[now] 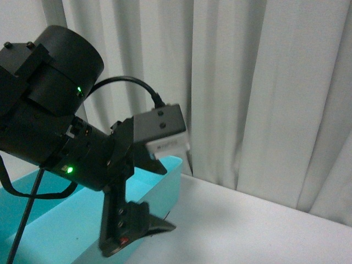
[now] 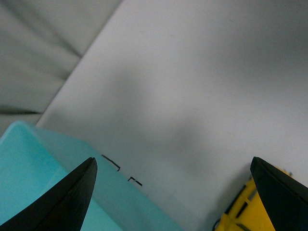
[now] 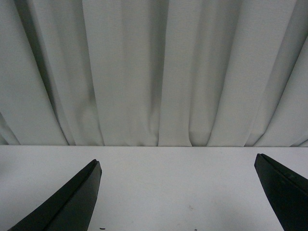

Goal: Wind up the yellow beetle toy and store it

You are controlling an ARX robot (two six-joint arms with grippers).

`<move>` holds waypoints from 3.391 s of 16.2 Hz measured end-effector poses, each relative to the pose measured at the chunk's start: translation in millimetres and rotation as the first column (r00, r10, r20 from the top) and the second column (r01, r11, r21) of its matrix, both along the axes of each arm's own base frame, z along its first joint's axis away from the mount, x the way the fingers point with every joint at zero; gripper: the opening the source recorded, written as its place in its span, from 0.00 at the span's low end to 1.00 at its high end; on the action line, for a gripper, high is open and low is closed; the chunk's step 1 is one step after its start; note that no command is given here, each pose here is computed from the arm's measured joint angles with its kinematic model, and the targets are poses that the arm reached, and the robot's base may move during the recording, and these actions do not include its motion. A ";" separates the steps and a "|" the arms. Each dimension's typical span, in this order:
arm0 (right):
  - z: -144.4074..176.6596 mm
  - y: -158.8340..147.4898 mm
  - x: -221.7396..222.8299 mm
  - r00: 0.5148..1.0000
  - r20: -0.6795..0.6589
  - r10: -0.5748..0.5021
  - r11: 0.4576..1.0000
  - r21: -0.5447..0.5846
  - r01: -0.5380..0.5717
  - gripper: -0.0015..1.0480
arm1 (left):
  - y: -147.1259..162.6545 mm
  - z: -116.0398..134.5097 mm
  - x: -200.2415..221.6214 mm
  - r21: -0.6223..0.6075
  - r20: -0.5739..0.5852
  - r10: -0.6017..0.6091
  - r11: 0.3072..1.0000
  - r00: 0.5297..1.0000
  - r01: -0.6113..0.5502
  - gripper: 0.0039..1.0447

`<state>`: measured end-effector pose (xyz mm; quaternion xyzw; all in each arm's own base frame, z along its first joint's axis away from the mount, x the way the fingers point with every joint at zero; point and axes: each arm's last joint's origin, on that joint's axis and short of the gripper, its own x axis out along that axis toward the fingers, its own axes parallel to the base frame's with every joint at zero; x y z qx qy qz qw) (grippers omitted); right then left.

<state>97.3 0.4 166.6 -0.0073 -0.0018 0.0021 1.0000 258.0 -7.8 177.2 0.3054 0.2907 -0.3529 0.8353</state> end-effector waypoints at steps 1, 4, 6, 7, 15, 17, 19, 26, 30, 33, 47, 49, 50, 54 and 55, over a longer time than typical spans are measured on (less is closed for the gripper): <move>0.0 0.0 0.0 1.000 0.000 0.000 1.000 0.000 0.000 0.94 | -2.8 0.3 -0.7 0.081 -0.004 -0.132 0.988 0.991 0.132 0.94; 0.0 0.0 0.0 1.000 0.000 0.000 1.000 0.000 0.000 0.94 | -8.2 -8.3 -0.1 0.303 -0.100 -0.366 0.875 0.925 0.378 0.94; 0.0 0.0 0.0 1.000 0.000 0.000 1.000 0.000 0.000 0.94 | -10.8 -22.0 -3.5 0.395 -0.219 -0.470 0.759 0.855 0.518 0.94; 0.0 0.0 0.0 1.000 0.000 0.000 1.000 0.000 0.000 0.94 | -11.5 -24.3 -3.8 0.411 -0.257 -0.486 0.727 0.835 0.550 0.94; 0.0 0.0 0.0 1.000 0.000 0.000 1.000 0.000 0.000 0.94 | -21.3 -49.6 -7.6 0.397 -0.392 -0.483 0.679 0.783 0.618 0.94; 0.0 0.0 0.0 1.000 0.000 0.000 1.000 0.000 0.000 0.94 | -22.1 -62.7 -4.8 0.390 -0.369 -0.494 0.687 0.787 0.613 0.94; 0.0 0.0 0.0 1.000 0.000 0.000 1.000 0.000 0.000 0.94 | -23.9 -71.8 -5.4 0.375 -0.384 -0.500 0.684 0.776 0.626 0.94; 0.0 0.0 0.0 1.000 0.000 0.000 1.000 0.000 0.000 0.94 | -18.4 -105.1 -5.1 0.354 -0.390 -0.498 0.696 0.775 0.625 0.94; 0.0 0.0 0.0 1.000 0.000 0.000 1.000 0.000 0.000 0.94 | -11.7 -105.4 -4.6 0.357 -0.391 -0.487 0.702 0.781 0.616 0.55; 0.0 0.0 0.0 1.000 0.000 0.000 1.000 0.000 0.000 0.94 | -12.4 -102.1 -5.0 0.373 -0.389 -0.479 0.699 0.787 0.610 0.41; 0.0 0.0 0.0 1.000 0.000 0.000 1.000 0.000 0.000 0.94 | 72.0 48.2 65.7 -0.001 0.069 0.069 0.998 0.995 -0.069 0.40; 0.0 0.0 0.0 1.000 0.000 0.000 1.000 0.000 0.000 0.94 | 112.0 28.0 79.9 0.048 0.012 0.287 0.957 0.958 -0.288 0.40; 0.0 0.0 0.0 1.000 0.000 0.000 1.000 0.000 0.000 0.94 | 127.8 13.7 80.6 0.083 -0.029 0.368 0.927 0.929 -0.365 0.40; 0.0 0.0 0.0 1.000 0.000 0.000 1.000 0.000 0.000 0.94 | 157.7 -14.4 78.0 0.149 -0.136 0.515 0.855 0.846 -0.496 0.40; 0.0 0.0 0.0 1.000 0.000 0.000 1.000 0.000 0.000 0.94 | 161.6 -18.2 78.9 0.174 -0.144 0.538 0.840 0.830 -0.514 0.40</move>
